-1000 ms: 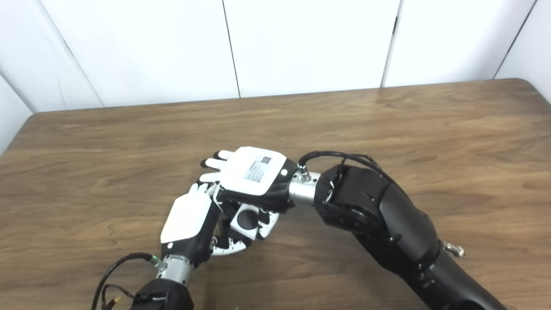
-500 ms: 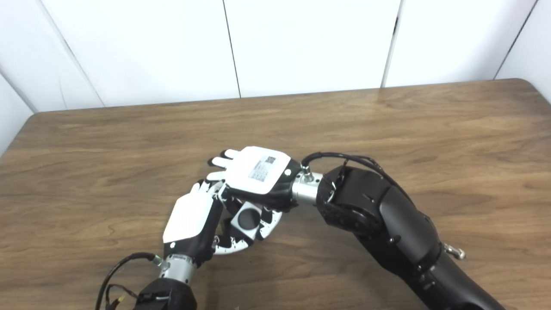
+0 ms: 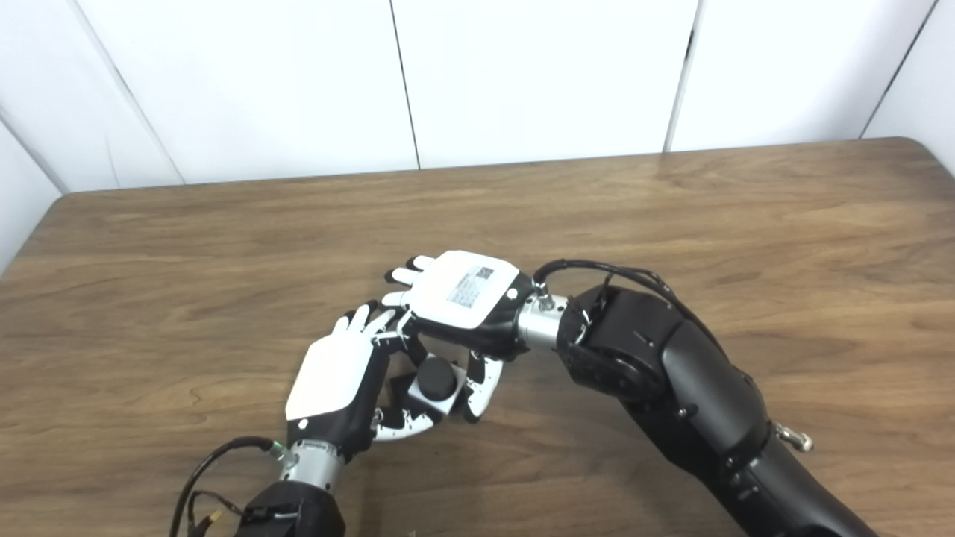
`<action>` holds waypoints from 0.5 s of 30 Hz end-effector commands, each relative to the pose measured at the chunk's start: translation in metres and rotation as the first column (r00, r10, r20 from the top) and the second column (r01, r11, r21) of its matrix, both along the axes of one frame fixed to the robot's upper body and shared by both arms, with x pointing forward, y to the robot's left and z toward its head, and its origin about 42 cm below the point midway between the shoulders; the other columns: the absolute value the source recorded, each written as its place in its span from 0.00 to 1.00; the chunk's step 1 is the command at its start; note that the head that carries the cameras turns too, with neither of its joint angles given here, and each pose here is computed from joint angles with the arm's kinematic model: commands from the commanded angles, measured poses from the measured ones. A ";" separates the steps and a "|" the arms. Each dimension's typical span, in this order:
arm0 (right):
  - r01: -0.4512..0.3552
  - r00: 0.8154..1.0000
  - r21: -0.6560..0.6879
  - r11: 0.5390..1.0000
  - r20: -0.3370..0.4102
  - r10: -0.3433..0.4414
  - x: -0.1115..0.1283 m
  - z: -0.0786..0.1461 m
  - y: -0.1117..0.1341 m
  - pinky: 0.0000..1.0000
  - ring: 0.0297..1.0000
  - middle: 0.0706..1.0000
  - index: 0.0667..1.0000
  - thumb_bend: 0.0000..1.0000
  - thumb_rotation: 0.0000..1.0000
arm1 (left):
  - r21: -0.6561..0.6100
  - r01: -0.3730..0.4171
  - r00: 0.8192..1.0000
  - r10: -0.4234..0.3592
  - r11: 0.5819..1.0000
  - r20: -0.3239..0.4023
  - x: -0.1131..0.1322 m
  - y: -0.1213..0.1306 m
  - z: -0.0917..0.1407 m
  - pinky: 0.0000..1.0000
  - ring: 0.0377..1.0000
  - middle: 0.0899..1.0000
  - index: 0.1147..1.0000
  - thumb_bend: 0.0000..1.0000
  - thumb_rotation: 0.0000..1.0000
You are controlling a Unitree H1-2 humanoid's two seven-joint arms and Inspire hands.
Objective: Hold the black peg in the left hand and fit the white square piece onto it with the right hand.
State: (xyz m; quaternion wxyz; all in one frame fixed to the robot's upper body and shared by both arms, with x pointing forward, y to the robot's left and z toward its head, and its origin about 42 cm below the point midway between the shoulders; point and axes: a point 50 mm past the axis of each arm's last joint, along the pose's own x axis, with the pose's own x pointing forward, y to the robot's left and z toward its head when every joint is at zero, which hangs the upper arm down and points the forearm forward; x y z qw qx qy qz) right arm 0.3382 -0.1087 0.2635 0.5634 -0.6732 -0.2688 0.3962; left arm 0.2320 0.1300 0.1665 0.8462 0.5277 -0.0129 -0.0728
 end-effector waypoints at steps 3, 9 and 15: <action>0.023 0.999 0.036 0.999 0.043 -0.025 0.008 0.019 -0.001 1.00 1.00 0.92 0.62 1.00 0.30 | 0.004 -0.002 1.000 0.002 1.000 0.022 -0.001 -0.002 0.005 1.00 1.00 0.93 0.73 0.77 0.28; 0.041 0.998 0.047 0.998 0.049 -0.043 0.011 0.023 -0.005 1.00 1.00 0.93 0.62 0.99 0.28 | 0.007 -0.002 1.000 0.002 1.000 0.008 -0.001 -0.002 0.006 1.00 1.00 0.95 0.81 0.81 0.31; 0.057 0.997 0.051 0.997 0.048 -0.060 0.013 0.026 -0.009 1.00 1.00 0.93 0.62 0.97 0.30 | 0.008 -0.003 1.000 0.003 1.000 0.001 -0.002 0.000 0.007 1.00 1.00 0.96 0.85 0.83 0.32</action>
